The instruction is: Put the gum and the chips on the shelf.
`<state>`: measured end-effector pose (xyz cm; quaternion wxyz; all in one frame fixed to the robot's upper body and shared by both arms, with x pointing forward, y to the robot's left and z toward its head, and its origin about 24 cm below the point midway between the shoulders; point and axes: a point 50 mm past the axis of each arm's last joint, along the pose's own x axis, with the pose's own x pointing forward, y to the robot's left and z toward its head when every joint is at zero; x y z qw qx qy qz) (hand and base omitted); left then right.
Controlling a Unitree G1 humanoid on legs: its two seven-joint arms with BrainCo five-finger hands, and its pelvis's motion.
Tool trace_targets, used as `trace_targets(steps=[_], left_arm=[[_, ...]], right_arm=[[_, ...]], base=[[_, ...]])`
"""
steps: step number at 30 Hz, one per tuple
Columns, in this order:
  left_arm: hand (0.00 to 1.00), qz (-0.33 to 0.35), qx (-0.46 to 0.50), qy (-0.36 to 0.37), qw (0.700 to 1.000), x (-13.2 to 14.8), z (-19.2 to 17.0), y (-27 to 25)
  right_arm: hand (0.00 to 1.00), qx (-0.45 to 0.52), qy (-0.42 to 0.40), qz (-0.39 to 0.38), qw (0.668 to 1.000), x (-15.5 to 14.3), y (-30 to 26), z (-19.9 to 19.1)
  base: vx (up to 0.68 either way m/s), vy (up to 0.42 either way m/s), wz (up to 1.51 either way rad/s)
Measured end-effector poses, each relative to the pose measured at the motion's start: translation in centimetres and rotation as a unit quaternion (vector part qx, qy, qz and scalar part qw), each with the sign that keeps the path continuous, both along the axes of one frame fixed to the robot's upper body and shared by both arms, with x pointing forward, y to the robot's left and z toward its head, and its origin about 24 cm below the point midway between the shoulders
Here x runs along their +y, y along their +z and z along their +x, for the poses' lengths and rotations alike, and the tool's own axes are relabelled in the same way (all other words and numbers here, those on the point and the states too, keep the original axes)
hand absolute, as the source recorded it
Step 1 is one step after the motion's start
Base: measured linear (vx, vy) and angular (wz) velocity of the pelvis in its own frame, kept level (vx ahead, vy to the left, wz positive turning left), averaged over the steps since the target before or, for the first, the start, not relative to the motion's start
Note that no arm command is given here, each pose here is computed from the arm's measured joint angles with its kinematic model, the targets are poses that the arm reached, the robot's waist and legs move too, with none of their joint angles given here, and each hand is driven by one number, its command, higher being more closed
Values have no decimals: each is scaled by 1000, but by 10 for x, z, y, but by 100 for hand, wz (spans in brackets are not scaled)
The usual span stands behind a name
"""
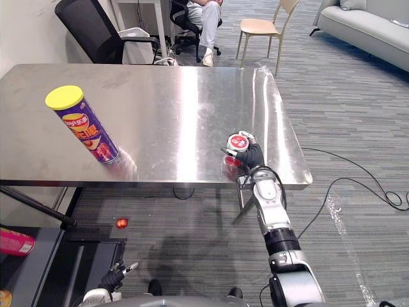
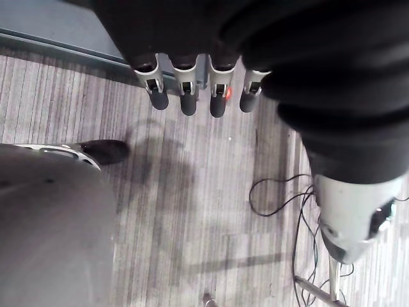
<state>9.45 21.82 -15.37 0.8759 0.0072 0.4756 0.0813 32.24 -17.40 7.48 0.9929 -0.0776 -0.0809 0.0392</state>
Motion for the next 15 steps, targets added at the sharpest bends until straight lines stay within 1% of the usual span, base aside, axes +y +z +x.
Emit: trace_targets(steps=[6, 13, 15], left_arm=[[0, 2, -7, -1, 1000, 0, 3, 1], [0, 6, -7, -5, 1000, 0, 4, 2], [0, 9, -9, -5, 1000, 1, 5, 2]], right_arm=[[100, -1, 15, -5, 1000, 7, 0, 0], [100, -2, 12, -5, 1000, 5, 1, -1], [100, -20, 3, -3, 1000, 1, 9, -5]], base=[[0, 0, 0], [0, -3, 2], [2, -10, 10]])
